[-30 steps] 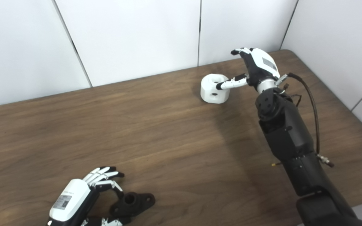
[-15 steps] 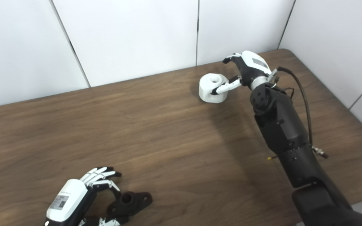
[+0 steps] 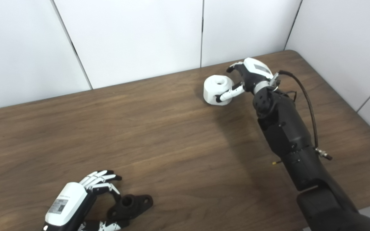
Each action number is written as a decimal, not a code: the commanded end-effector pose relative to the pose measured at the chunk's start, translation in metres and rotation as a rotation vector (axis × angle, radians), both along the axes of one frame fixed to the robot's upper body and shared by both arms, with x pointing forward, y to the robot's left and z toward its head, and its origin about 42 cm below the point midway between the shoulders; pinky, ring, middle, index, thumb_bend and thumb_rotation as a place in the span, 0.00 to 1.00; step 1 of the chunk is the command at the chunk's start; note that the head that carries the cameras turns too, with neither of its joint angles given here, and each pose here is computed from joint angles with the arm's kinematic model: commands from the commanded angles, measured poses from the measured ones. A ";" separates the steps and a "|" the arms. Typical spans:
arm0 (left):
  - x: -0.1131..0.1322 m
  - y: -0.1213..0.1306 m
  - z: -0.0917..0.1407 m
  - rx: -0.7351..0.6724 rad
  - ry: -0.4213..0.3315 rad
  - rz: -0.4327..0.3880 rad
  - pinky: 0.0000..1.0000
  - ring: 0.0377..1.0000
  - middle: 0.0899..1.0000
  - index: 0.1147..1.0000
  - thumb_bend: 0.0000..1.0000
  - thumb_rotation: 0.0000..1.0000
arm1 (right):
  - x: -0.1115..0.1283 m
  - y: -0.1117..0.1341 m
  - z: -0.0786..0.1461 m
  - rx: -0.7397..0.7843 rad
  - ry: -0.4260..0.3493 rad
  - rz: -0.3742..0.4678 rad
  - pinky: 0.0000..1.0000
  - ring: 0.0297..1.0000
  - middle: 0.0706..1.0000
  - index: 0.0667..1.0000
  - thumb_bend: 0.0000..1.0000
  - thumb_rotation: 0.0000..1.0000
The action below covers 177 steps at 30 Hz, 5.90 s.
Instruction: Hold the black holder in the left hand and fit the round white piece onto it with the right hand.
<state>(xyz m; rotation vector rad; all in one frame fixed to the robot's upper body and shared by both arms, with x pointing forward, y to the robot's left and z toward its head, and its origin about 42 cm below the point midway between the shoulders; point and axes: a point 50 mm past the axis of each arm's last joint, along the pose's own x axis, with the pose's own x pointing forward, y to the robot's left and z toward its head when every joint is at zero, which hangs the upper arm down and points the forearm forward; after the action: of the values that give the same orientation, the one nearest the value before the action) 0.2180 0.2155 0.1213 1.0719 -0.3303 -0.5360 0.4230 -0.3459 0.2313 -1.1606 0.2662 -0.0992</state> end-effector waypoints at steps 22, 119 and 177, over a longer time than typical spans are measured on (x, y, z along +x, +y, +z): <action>-0.008 0.018 -0.017 0.122 0.118 0.058 0.84 0.85 0.77 0.42 0.52 0.05 | 0.015 0.002 0.028 -0.023 -0.126 0.029 0.93 1.00 0.90 0.71 0.85 0.33; 0.004 -0.038 -0.017 0.138 0.136 0.068 0.89 0.89 0.80 0.42 0.52 0.05 | -0.169 0.112 0.007 0.277 -0.229 0.402 0.85 0.91 0.79 0.45 0.52 0.13; 0.011 -0.057 -0.015 0.132 0.138 0.063 0.89 0.87 0.80 0.42 0.52 0.05 | -0.184 0.182 0.019 0.252 -0.241 0.699 1.00 0.94 0.77 0.44 0.52 0.14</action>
<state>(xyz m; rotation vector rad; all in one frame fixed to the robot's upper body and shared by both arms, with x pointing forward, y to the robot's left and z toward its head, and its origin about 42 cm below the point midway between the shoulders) 0.2374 0.1594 0.1272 1.1067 -0.2531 -0.4913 0.2381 -0.1677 0.2367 -0.9063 -0.2520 0.4054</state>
